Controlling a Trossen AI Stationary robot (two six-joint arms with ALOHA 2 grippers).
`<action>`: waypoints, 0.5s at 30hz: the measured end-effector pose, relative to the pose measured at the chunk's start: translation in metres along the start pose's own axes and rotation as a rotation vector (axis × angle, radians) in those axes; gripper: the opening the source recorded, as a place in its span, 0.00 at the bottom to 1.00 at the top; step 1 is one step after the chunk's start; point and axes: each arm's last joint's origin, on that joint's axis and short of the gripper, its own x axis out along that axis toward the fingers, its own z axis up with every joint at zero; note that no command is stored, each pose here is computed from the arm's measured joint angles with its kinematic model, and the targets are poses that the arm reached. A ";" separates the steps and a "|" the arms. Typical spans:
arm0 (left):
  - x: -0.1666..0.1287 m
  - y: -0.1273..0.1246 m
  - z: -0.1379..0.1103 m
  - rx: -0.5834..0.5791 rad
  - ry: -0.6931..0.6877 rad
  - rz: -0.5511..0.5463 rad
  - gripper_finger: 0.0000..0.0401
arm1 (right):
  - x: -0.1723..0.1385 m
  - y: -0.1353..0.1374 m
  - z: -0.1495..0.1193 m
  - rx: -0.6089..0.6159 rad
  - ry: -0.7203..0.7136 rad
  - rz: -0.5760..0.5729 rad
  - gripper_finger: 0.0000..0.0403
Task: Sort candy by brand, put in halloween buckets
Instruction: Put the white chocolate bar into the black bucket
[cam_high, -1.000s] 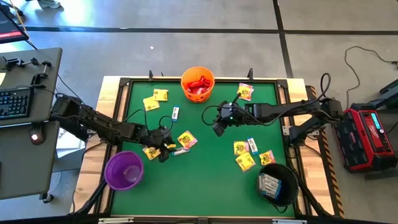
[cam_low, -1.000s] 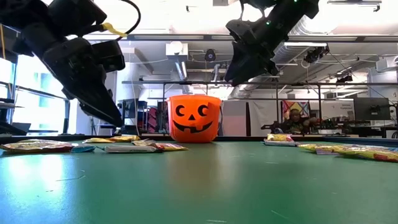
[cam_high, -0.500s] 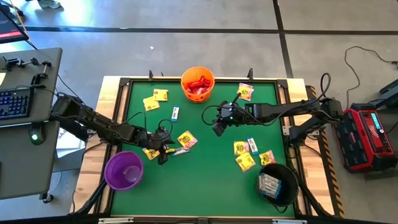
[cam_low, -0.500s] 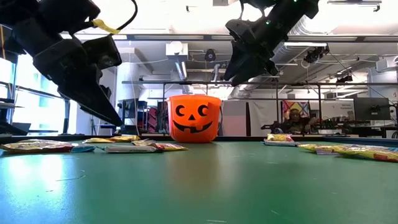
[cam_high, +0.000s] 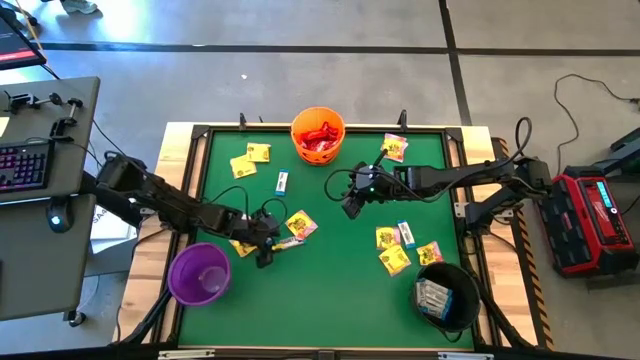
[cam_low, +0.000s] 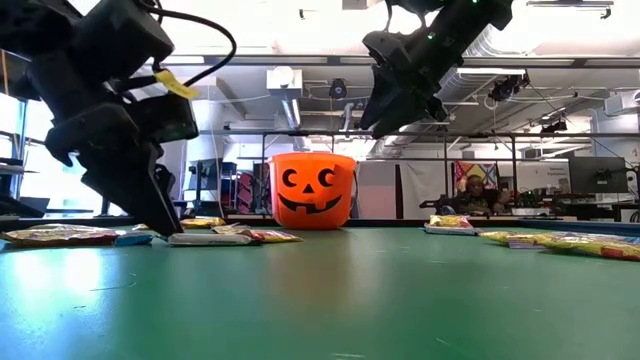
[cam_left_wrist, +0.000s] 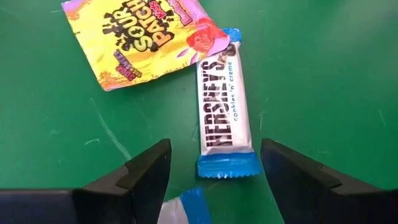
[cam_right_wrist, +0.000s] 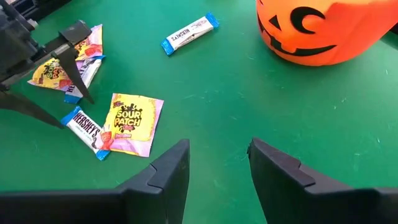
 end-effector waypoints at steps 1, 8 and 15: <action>0.001 0.000 0.000 0.002 0.003 0.003 0.60 | 0.000 0.000 0.000 0.000 0.000 0.000 0.38; 0.008 -0.003 0.003 0.028 0.022 0.023 0.58 | 0.000 0.000 0.000 0.000 0.003 -0.001 0.38; 0.006 -0.004 0.006 0.112 0.096 0.057 0.42 | 0.000 0.000 0.000 0.000 0.003 -0.001 0.38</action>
